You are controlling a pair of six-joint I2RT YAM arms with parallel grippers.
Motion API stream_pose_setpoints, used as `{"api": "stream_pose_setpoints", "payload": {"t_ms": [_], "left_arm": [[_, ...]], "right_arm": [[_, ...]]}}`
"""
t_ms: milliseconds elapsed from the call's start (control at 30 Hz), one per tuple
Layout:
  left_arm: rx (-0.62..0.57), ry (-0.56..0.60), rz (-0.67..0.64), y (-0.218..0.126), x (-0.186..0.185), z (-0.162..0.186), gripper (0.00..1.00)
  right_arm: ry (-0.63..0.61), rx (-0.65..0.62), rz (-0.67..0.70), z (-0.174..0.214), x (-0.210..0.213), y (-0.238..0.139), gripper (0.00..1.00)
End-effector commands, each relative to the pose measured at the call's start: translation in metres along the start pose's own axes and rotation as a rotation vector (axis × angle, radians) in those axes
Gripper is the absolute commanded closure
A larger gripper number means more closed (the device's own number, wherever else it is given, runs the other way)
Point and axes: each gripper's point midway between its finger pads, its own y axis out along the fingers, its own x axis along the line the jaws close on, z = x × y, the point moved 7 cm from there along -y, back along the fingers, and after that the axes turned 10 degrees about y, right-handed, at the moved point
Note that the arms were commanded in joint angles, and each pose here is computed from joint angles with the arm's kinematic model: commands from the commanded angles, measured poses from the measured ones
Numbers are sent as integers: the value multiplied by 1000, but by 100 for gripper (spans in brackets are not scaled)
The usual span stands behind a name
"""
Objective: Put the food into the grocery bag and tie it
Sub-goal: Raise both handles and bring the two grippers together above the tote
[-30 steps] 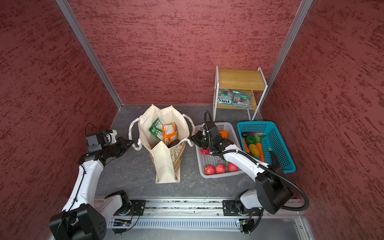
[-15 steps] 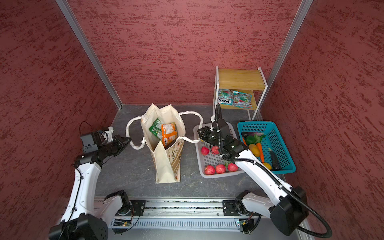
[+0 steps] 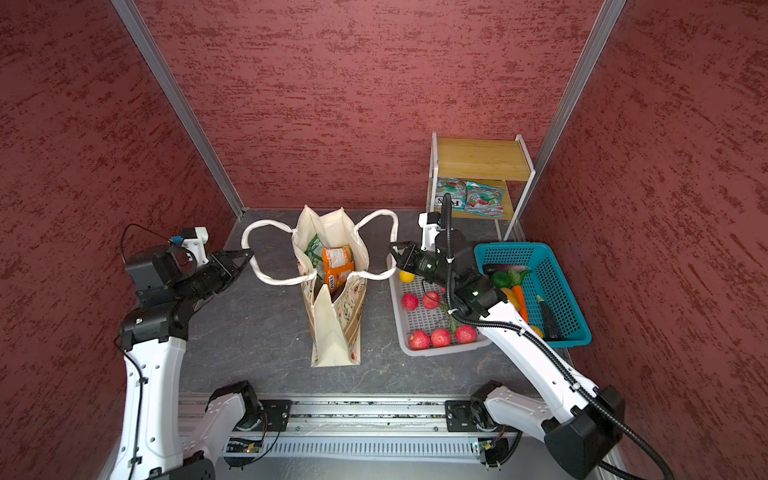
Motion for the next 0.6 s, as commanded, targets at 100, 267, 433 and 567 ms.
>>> {"api": "stream_pose_setpoints", "payload": {"t_ms": [100, 267, 433, 567], "left_arm": [[5, 105, 109, 12, -51, -20, 100], [29, 142, 152, 24, -74, -26, 100], [42, 159, 173, 31, -86, -31, 100], [58, 167, 210, 38, -98, -34, 100]], "right_arm": [[-117, 21, -138, -8, 54, 10, 97], [-165, 62, -165, 0, 75, 29, 98], [-201, 99, -190, 12, 92, 44, 100], [-227, 142, -210, 28, 102, 61, 100]]}}
